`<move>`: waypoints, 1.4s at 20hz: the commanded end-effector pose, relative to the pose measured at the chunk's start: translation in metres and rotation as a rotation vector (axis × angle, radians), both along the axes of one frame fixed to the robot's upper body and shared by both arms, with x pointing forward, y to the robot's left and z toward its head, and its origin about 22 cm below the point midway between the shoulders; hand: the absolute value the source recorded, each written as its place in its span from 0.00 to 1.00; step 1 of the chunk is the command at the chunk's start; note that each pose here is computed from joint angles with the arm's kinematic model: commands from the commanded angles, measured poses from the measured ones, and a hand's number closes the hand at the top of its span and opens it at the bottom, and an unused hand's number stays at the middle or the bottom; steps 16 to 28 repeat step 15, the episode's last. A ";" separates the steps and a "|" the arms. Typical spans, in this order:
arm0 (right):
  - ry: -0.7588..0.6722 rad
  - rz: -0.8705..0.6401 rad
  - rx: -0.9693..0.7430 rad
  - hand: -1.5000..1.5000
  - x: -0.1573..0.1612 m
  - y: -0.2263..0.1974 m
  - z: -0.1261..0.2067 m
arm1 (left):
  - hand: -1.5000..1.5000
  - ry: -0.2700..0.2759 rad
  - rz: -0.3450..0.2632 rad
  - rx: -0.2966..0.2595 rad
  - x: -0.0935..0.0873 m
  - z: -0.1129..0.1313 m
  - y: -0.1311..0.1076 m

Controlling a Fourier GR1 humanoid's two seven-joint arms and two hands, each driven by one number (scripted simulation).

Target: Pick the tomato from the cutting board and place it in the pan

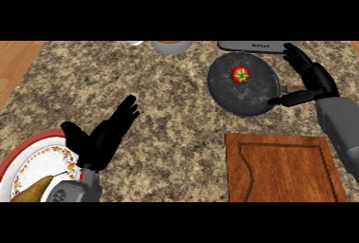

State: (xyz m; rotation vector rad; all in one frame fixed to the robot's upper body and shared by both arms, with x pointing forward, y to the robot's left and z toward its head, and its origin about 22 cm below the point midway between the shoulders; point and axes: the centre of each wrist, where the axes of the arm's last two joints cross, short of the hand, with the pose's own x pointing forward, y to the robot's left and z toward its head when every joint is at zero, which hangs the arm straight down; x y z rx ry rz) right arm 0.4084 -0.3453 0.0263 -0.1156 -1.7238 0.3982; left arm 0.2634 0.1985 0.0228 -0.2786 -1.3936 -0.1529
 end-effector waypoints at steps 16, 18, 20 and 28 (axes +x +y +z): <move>0.017 0.171 0.025 0.00 -0.042 -0.074 -0.008 | 0.50 0.023 0.016 0.016 -0.002 -0.002 0.011; 0.017 0.171 0.025 0.00 -0.042 -0.074 -0.008 | 0.50 0.023 0.016 0.016 -0.002 -0.002 0.011; 0.017 0.171 0.025 0.00 -0.042 -0.074 -0.008 | 0.50 0.023 0.016 0.016 -0.002 -0.002 0.011; 0.017 0.171 0.025 0.00 -0.042 -0.074 -0.008 | 0.50 0.023 0.016 0.016 -0.002 -0.002 0.011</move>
